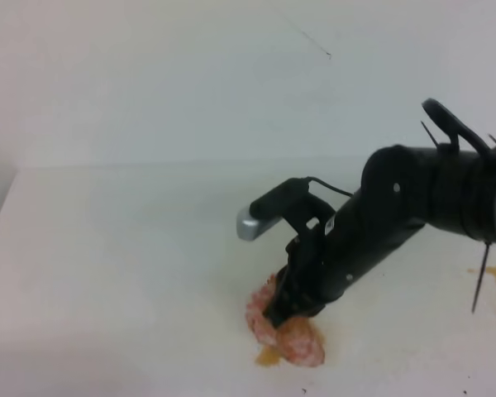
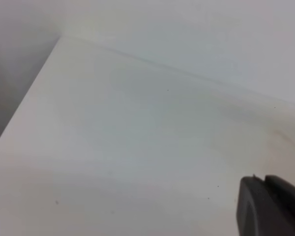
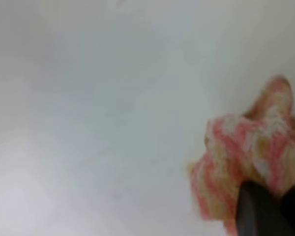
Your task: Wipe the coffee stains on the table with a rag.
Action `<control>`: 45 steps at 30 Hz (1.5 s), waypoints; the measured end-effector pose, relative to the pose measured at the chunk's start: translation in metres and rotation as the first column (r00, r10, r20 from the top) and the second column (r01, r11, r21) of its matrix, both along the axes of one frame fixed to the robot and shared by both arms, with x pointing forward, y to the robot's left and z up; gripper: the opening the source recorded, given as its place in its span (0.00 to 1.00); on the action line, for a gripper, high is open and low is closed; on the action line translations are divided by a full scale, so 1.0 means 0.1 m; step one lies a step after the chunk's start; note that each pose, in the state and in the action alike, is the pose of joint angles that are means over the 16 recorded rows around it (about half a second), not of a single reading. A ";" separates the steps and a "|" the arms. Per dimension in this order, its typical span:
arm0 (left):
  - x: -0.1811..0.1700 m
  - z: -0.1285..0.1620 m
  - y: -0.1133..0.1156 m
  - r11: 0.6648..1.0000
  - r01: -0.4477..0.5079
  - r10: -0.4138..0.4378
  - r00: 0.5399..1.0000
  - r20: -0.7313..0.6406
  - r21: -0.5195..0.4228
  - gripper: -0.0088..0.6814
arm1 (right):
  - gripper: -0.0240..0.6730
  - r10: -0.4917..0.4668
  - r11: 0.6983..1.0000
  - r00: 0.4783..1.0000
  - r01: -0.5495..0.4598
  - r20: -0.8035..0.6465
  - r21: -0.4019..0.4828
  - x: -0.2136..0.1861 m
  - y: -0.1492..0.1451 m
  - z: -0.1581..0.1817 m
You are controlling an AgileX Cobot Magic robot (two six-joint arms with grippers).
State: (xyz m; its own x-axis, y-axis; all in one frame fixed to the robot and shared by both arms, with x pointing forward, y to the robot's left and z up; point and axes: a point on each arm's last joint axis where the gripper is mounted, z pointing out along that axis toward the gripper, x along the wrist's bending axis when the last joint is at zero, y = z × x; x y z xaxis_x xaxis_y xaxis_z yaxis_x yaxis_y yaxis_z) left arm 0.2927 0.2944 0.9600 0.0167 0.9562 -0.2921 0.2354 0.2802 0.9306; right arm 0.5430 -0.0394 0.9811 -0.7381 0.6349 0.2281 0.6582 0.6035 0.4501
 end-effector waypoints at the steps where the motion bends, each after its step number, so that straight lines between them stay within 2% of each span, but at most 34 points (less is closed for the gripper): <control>1: 0.00 0.00 0.00 1.000 0.000 0.000 1.000 0.000 0.000 0.01 | 0.07 0.006 1.000 1.000 -0.006 0.000 0.006 -0.07 -0.01 -0.01; 6: 0.00 0.00 0.00 1.000 0.000 0.000 1.000 0.000 0.000 0.01 | 0.07 0.036 0.999 0.999 -0.036 0.004 0.006 -0.29 -0.01 -0.15; 11: 0.00 0.00 0.00 1.000 0.000 0.000 1.000 0.000 0.000 0.01 | 0.07 0.046 0.999 0.999 -0.046 -0.015 -0.014 -0.33 0.03 -0.37; 19: 0.00 0.00 0.00 1.000 0.000 0.000 1.000 0.000 0.000 0.01 | 0.07 0.033 0.995 0.998 -0.037 -0.046 -0.095 -0.18 0.10 -0.68; 26: 0.00 0.00 0.00 1.000 0.000 0.000 1.000 0.000 0.000 0.01 | 0.07 -0.035 0.985 0.998 0.027 -0.045 -0.169 0.09 -0.08 -0.78; 34: 0.00 0.00 0.00 1.000 0.000 0.000 1.000 0.000 0.000 0.01 | 0.07 -0.129 0.975 0.991 0.120 -0.037 -0.185 0.39 -0.48 -0.75; 45: 0.00 0.00 0.00 1.000 0.000 0.000 1.000 0.000 0.000 0.01 | 0.07 -0.151 0.987 0.988 0.153 0.035 -0.054 0.51 -0.76 -0.27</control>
